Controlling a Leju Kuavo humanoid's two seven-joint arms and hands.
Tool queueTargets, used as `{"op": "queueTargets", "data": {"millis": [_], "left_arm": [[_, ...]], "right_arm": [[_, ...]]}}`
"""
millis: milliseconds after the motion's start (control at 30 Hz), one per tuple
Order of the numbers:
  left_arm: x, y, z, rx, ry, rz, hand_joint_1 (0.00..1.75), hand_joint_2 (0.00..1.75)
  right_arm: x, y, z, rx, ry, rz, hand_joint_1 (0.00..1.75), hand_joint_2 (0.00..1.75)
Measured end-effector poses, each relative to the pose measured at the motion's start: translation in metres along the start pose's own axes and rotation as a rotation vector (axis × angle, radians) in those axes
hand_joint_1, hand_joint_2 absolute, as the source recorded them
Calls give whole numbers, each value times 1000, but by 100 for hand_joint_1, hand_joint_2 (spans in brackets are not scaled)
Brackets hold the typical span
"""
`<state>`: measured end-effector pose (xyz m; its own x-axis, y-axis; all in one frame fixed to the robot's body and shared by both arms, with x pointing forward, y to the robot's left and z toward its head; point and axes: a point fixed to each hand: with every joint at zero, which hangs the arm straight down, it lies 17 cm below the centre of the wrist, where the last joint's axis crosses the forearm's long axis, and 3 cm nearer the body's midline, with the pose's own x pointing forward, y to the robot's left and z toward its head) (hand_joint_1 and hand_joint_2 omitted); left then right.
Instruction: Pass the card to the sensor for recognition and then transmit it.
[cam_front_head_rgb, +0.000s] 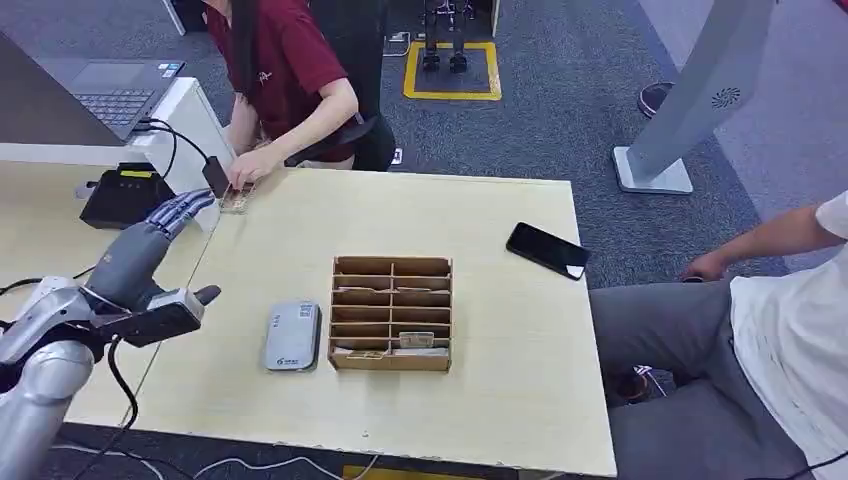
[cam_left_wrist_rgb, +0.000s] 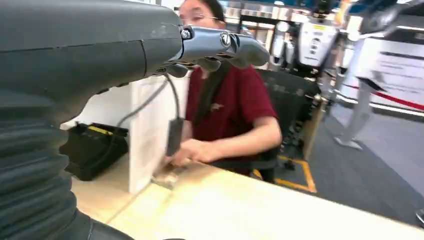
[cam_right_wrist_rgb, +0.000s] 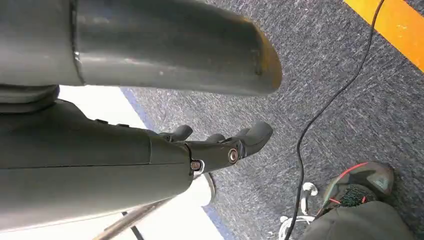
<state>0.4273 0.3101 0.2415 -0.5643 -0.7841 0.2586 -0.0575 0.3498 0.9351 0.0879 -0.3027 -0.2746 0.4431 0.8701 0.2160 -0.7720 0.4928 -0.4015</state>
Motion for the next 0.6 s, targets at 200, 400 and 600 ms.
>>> {"op": "queueTargets", "data": {"millis": [200,400,600], "left_arm": [[56,-22,12,-19,-132,-64,0,175],[88,-43,29,-17,-178,-93,0,175],[93,-55,42,18,-124,-201,0,175]], "right_arm": [[1,-4,-1,-17,-3,-22,0,0],[0,-8,-1,-36,0,-48,0,0],[-4,-8,0,-43,13,-62,0,0]]}}
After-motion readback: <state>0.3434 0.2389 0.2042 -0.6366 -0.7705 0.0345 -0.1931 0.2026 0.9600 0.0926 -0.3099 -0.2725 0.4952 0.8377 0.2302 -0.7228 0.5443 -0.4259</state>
